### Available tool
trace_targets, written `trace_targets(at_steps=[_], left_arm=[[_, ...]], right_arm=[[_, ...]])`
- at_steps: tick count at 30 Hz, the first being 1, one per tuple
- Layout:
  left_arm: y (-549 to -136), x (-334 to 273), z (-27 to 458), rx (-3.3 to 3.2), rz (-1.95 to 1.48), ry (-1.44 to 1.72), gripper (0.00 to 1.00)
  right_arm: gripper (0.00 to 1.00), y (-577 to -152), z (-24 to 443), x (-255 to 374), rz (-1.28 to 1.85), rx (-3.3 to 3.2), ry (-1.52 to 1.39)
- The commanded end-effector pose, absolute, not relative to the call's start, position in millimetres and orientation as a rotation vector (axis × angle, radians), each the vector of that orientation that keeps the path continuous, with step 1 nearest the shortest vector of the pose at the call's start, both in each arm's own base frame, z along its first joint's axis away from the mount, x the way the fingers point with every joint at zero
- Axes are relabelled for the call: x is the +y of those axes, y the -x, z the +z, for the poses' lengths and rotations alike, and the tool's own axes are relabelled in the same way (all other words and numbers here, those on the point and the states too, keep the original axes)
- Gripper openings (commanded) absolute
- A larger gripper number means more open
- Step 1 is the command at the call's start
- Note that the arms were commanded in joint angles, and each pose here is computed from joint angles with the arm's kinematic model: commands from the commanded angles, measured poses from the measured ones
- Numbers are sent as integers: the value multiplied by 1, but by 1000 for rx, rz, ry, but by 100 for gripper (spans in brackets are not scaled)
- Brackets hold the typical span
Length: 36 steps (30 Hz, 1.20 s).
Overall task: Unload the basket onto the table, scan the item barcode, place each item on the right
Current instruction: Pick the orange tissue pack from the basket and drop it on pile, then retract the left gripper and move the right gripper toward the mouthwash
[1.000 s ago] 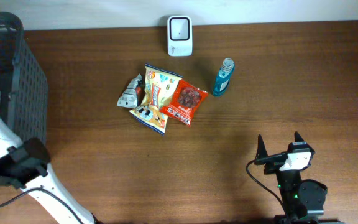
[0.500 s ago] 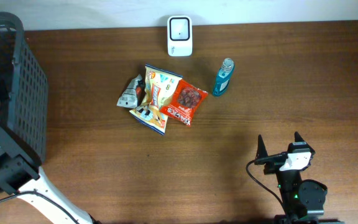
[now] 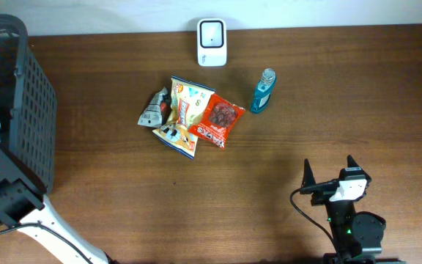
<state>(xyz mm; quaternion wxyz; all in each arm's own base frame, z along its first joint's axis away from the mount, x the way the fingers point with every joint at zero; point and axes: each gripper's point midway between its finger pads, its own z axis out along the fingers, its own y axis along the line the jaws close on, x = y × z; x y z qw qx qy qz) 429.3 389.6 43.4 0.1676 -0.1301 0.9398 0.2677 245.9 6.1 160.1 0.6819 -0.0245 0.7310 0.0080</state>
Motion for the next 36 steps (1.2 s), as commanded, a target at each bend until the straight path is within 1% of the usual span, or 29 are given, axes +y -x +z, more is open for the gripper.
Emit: trace_targets(at_steps=[1, 3, 5, 6, 7, 10, 11, 12, 13, 14, 15, 16, 17, 18, 19, 20, 22, 23, 24, 26, 27, 28, 29, 30, 31, 32, 34, 35, 36], left_arm=[[-420, 391, 27, 2721, 763, 373, 0], [-426, 387, 48, 2662, 781, 450, 0], [-439, 378, 104, 2516, 785, 538, 0], [-447, 370, 143, 2417, 783, 570, 0], [-451, 360, 198, 2275, 773, 614, 0], [-440, 326, 334, 1892, 659, 759, 0], [-438, 315, 355, 1839, 627, 755, 0], [-443, 283, 392, 1782, 512, 650, 0], [-451, 243, 417, 1750, 341, 548, 0], [-464, 173, 432, 1753, -10, 412, 0], [-471, 109, 431, 1792, -354, 339, 0], [-469, 49, 421, 1866, -615, 242, 0], [-463, 5, 403, 1962, -730, 189, 0], [-452, -39, 376, 2096, -772, 119, 0], [-444, -65, 346, 2226, -712, 91, 0], [-439, -75, 313, 2359, -567, 124, 0], [-430, -79, 254, 2555, -167, 138, 0], [-433, -79, 236, 2590, -28, 122, 0], [-441, -86, 200, 2647, 137, 80, 0], [-447, -95, 154, 2741, 186, 44, 0], [-447, -102, 120, 2826, 168, 25, 1], [-445, -108, 99, 2879, 138, 15, 0], [-443, -118, 80, 2936, 70, 1, 2], [-442, -120, 75, 2947, 51, -1, 12], [-443, -121, 76, 2942, 49, -1, 57], [-446, -121, 81, 2924, 41, -1, 99], [-448, -122, 101, 2902, 34, -26, 99], [-451, -122, 130, 2870, 20, -22, 99], [-452, -121, 148, 2845, 10, -14, 99]], right_arm=[[98, -246, 157, 6, 21, 1644, 46], [98, -246, 157, 6, 21, 1644, 46], [98, -246, 157, 6, 21, 1644, 46], [99, -246, 157, 6, 21, 1644, 46], [98, -246, 157, 6, 21, 1644, 46], [98, -246, 157, 6, 21, 1644, 46], [98, -246, 157, 6, 21, 1644, 46], [98, -246, 157, 6, 21, 1644, 46], [98, -246, 157, 6, 21, 1644, 46], [98, -246, 157, 6, 21, 1644, 46], [98, -246, 157, 6, 21, 1644, 46], [98, -246, 157, 6, 21, 1644, 46], [98, -246, 157, 6, 21, 1644, 46], [98, -246, 157, 6, 21, 1644, 46], [98, -246, 157, 6, 21, 1644, 46], [98, -246, 157, 6, 21, 1644, 46], [98, -246, 157, 6, 21, 1644, 46], [98, -246, 157, 6, 21, 1644, 46], [98, -246, 157, 6, 21, 1644, 46], [98, -246, 157, 6, 21, 1644, 46], [98, -246, 157, 6, 21, 1644, 46], [98, -246, 157, 6, 21, 1644, 46], [98, -246, 157, 6, 21, 1644, 46], [98, -246, 157, 6, 21, 1644, 46], [98, -246, 157, 6, 21, 1644, 46], [98, -246, 157, 6, 21, 1644, 46], [98, -246, 157, 6, 21, 1644, 46], [98, -246, 157, 6, 21, 1644, 46], [98, -246, 157, 6, 21, 1644, 46]])
